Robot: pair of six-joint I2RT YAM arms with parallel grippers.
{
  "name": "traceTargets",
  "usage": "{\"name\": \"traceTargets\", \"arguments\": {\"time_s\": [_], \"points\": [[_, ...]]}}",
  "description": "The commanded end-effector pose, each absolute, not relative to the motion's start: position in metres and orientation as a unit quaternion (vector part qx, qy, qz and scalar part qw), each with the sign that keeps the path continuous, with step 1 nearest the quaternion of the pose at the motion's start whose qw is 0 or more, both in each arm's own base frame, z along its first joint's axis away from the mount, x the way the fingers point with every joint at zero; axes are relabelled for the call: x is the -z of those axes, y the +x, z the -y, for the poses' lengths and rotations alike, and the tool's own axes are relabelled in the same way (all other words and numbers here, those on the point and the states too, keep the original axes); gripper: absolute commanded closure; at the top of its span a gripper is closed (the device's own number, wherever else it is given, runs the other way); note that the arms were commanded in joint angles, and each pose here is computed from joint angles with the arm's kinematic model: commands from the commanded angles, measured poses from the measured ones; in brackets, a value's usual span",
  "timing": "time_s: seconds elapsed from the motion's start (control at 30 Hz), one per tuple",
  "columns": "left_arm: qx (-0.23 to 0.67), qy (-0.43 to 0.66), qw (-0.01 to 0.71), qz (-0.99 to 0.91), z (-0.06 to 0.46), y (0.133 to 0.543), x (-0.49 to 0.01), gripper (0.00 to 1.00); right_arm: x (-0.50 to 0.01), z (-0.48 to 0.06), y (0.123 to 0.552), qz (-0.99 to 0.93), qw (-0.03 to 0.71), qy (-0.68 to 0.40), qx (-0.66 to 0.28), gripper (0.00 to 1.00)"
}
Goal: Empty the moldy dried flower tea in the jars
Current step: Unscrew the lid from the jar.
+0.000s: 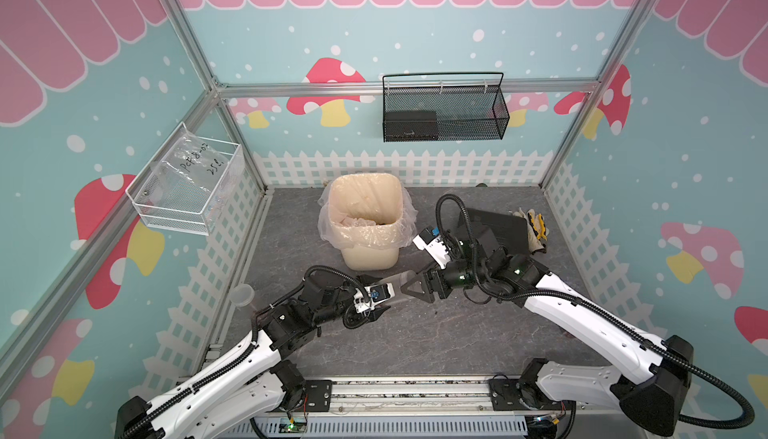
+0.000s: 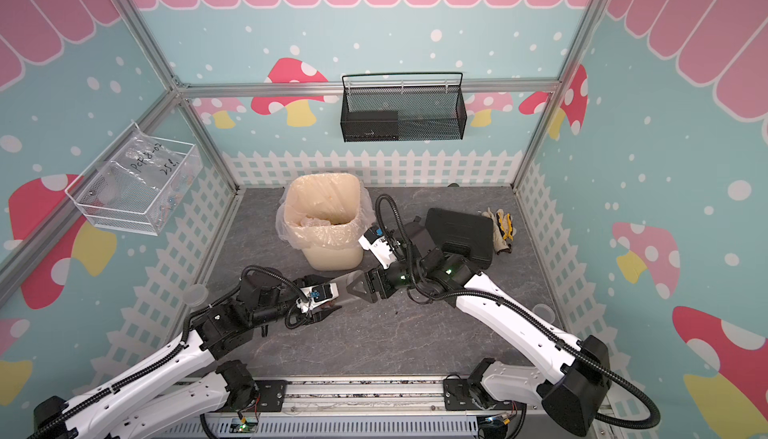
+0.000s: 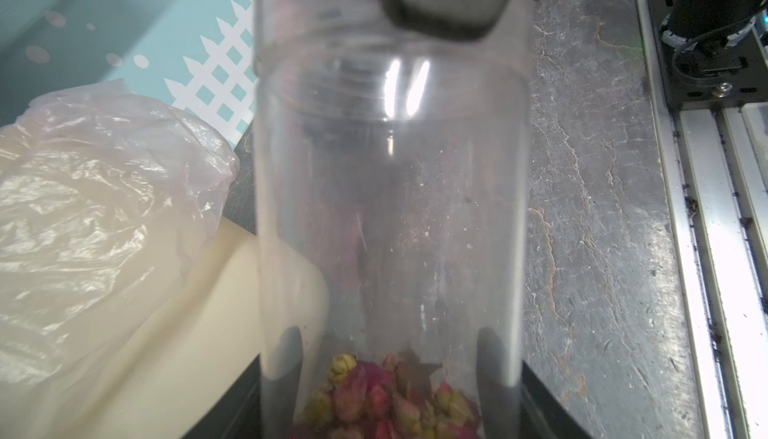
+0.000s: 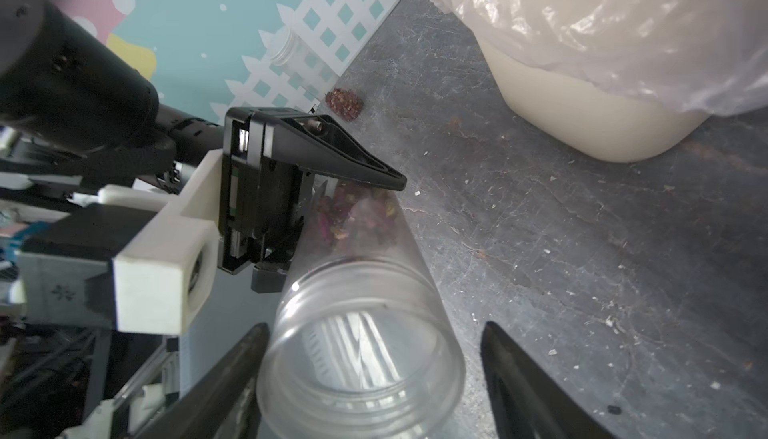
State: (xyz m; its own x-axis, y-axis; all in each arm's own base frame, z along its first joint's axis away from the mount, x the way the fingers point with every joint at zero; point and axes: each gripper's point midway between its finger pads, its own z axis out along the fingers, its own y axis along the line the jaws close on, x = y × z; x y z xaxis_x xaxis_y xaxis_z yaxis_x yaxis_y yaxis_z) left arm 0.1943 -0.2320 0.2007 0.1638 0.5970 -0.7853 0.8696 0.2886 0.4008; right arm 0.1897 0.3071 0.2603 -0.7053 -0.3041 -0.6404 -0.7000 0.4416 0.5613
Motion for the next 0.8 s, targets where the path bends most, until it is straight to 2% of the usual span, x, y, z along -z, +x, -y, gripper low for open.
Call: {"name": "traceTargets", "arguments": {"time_s": [0.0,0.13,0.23,0.3,0.47,0.6,0.77], "points": [[0.138,0.590,0.502,-0.617,0.234,0.191,-0.204,0.80,-0.270,-0.311,0.192,-0.807,0.239,-0.313,-0.439,0.34],[0.141,0.592,0.499,-0.617,0.235,0.190,-0.203,0.80,-0.273,-0.317,0.186,-0.786,0.240,-0.346,-0.453,0.48],[0.147,0.595,0.495,-0.616,0.236,0.188,-0.202,0.80,-0.278,-0.321,0.183,-0.747,0.267,-0.412,-0.448,0.64],[0.158,0.599,0.491,-0.612,0.238,0.184,-0.202,0.80,-0.283,-0.320,0.185,-0.709,0.315,-0.475,-0.415,0.65],[0.205,0.618,0.474,-0.593,0.247,0.167,-0.200,0.80,-0.297,-0.309,0.202,-0.573,0.450,-0.635,-0.257,0.74],[0.223,0.624,0.467,-0.586,0.250,0.161,-0.200,0.80,-0.293,-0.313,0.198,-0.458,0.470,-0.730,-0.188,0.76],[0.215,0.623,0.468,-0.588,0.249,0.163,-0.199,0.80,-0.291,-0.317,0.208,-0.441,0.474,-0.747,-0.152,0.77]]}}
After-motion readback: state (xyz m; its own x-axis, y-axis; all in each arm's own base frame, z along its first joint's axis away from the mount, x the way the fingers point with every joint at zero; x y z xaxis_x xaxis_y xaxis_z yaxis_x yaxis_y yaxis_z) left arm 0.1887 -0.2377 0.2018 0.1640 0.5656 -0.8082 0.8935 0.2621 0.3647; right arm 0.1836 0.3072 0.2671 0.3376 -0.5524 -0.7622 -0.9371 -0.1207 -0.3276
